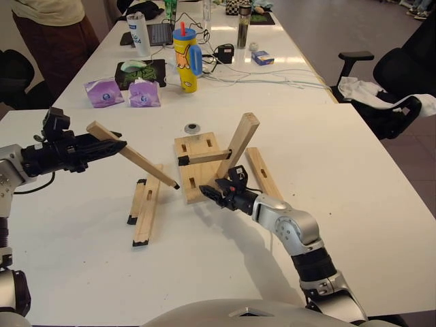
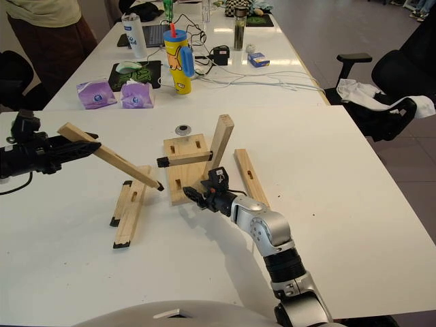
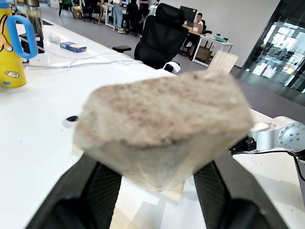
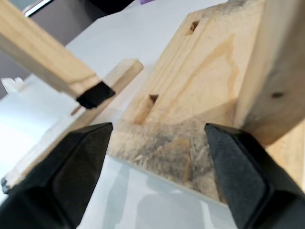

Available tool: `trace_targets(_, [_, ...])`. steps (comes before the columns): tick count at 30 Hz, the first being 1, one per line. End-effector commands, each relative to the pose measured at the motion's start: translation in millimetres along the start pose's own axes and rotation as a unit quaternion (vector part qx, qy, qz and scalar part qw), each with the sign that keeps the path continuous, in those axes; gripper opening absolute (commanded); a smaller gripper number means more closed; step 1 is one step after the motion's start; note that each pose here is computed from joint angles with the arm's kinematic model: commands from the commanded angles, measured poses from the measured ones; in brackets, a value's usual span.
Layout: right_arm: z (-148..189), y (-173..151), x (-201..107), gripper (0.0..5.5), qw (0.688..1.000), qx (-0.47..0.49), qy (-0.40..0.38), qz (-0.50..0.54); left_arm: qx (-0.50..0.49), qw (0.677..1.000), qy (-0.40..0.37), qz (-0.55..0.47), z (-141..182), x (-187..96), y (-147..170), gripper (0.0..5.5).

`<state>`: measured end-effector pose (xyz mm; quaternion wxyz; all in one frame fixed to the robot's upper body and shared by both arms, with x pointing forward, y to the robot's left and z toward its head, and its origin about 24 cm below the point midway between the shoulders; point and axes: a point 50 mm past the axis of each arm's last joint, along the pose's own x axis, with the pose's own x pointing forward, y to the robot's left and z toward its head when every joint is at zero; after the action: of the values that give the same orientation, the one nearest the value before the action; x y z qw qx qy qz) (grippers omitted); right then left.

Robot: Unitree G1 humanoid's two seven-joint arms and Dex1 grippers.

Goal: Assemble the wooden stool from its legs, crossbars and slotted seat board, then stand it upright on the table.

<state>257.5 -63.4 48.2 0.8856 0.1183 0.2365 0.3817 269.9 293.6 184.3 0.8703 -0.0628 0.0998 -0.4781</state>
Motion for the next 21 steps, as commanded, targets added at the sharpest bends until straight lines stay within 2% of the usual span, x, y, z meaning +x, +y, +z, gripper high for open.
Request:
trace_targets(1, [-16, -3, 1, 3.61, 0.998, -0.029, 0.045, -0.014, 0.024, 0.999, -0.010, -0.021, 8, 10, -5, 2.05])
trace_targets(13, [-29, -3, 6, 3.61, 0.996, -0.035, 0.081, 0.000, 0.025, 0.998, 0.043, -0.045, -22, 30, 3, 2.05])
trace_targets(21, [-45, 0, 4, 3.61, 0.990, -0.039, 0.135, 0.012, 0.102, 0.987, 0.104, -0.068, 7, 40, 3, 2.05])
